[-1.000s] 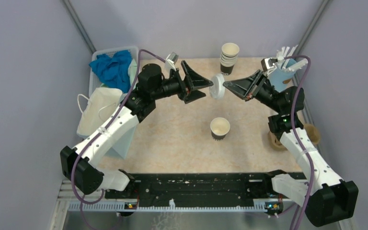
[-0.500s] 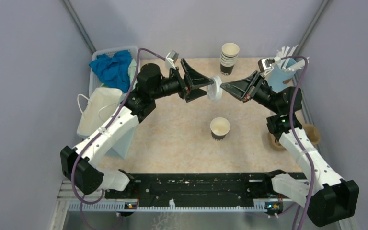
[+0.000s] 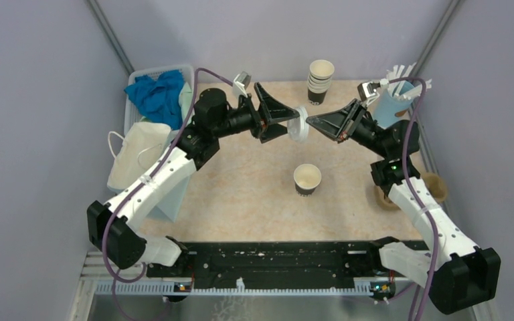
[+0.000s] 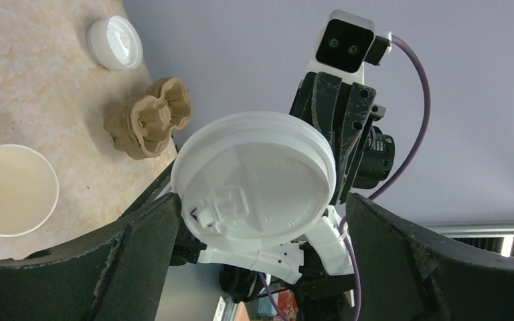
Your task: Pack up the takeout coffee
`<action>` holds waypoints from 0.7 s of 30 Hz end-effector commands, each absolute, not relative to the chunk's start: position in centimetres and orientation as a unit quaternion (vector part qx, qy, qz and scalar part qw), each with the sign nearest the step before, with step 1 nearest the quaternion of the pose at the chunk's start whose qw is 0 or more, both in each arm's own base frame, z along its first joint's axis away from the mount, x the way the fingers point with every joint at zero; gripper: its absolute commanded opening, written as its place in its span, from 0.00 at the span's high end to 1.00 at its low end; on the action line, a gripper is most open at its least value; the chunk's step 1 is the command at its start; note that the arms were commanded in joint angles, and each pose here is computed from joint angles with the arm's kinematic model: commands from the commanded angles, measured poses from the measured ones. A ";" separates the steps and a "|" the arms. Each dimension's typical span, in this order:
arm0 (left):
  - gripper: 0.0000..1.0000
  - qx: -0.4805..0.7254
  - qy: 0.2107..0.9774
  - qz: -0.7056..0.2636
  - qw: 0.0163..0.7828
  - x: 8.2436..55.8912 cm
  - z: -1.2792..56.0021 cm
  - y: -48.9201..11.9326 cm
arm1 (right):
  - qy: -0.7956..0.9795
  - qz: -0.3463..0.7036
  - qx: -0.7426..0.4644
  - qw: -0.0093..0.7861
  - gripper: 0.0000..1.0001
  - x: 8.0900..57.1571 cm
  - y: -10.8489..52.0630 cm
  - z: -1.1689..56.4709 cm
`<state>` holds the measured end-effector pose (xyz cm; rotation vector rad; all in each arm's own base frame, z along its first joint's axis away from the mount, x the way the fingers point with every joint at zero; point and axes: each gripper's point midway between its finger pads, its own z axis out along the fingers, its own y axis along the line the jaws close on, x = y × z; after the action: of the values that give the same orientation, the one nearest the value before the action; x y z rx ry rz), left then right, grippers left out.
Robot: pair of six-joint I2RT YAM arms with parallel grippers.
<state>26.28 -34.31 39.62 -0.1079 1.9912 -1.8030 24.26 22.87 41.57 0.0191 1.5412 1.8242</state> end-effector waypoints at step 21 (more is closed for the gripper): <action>0.04 -0.024 0.715 -0.660 0.229 26.9 40.5 -35.4 | 0.588 0.708 -0.029 0.390 1.00 24.0 23.4 42.7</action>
<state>27.25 -35.09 38.07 -0.1308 2.0380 -1.7886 24.92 23.17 40.80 0.0133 1.5586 1.8116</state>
